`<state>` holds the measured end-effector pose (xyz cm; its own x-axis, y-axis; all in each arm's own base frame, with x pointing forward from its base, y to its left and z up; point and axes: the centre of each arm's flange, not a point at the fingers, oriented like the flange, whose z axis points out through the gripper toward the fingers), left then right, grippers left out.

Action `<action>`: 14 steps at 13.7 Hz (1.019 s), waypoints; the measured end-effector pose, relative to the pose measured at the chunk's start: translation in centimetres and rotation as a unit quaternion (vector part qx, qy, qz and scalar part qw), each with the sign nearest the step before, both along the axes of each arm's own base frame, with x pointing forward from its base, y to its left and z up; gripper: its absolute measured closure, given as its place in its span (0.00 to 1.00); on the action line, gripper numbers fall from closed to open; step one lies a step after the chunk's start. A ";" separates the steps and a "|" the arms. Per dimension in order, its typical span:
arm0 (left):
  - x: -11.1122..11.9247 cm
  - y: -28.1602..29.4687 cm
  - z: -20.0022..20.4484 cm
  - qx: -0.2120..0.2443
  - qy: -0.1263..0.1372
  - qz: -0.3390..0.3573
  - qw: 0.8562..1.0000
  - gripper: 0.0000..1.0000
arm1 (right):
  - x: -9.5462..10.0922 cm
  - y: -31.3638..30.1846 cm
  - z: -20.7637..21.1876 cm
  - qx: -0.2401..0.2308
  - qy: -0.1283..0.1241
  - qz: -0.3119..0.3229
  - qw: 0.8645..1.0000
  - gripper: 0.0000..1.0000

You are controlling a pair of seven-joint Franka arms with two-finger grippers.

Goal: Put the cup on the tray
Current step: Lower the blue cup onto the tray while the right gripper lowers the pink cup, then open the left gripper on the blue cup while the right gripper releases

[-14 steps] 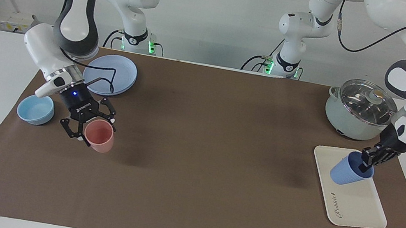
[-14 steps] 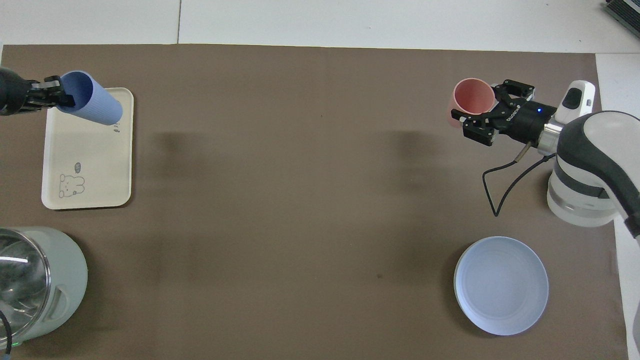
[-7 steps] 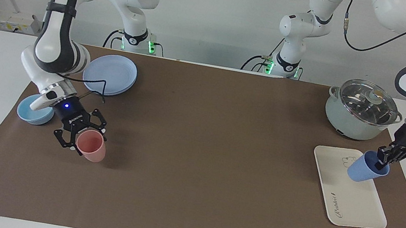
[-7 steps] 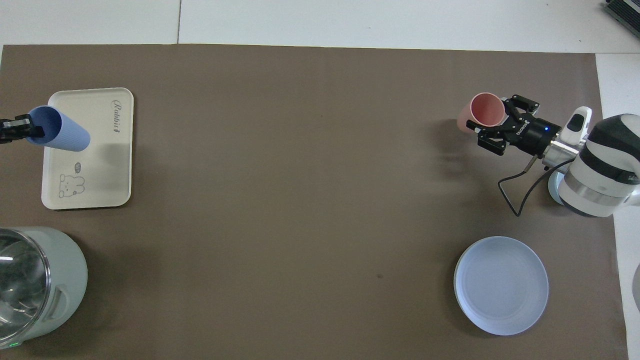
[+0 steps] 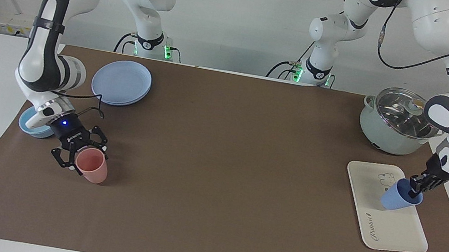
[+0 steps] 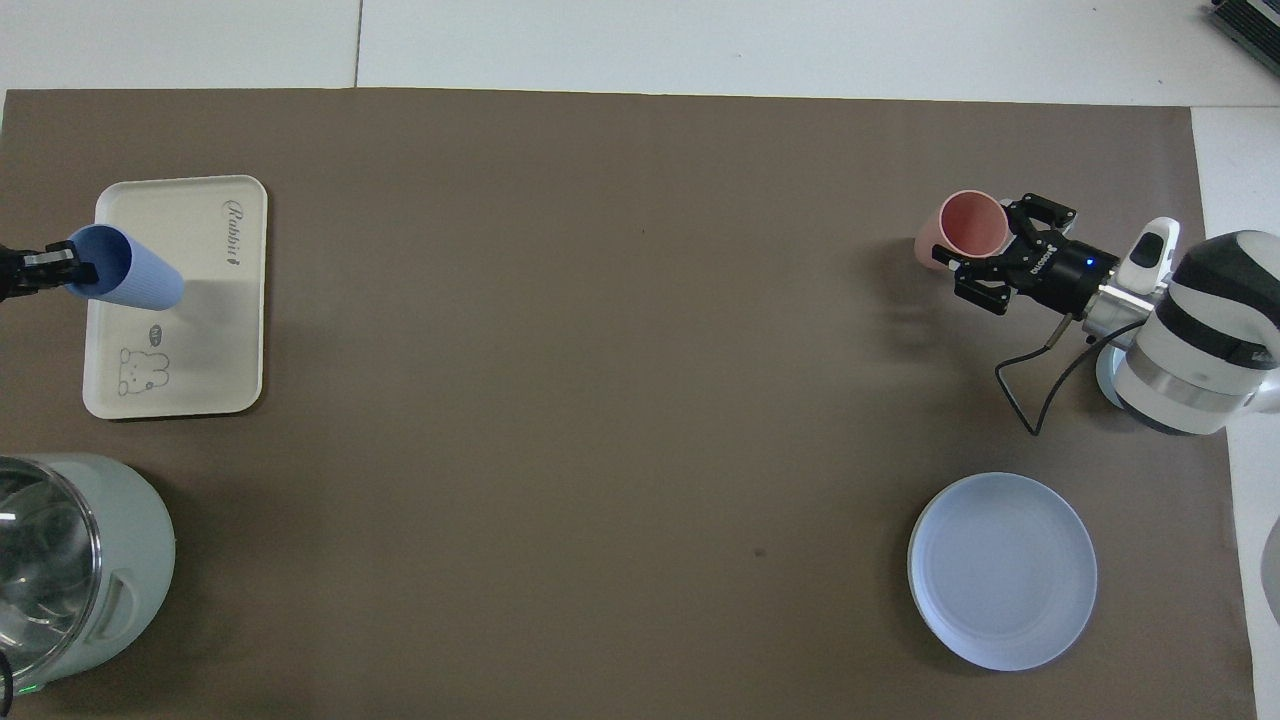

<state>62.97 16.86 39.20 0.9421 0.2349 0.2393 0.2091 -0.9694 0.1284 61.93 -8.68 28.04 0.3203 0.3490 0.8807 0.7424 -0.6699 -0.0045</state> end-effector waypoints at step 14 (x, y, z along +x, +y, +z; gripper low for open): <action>2.2 -5.7 9.8 -0.003 0.080 -0.087 0.993 0.00 | -0.2 -0.5 6.1 0.005 -0.021 -0.006 1.000 0.00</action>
<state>65.17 11.15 49.00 0.9944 0.0660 0.0825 0.0564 -0.9919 0.1136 61.78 -9.19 34.10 0.2879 0.3363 0.8967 0.7334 -0.6796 0.0193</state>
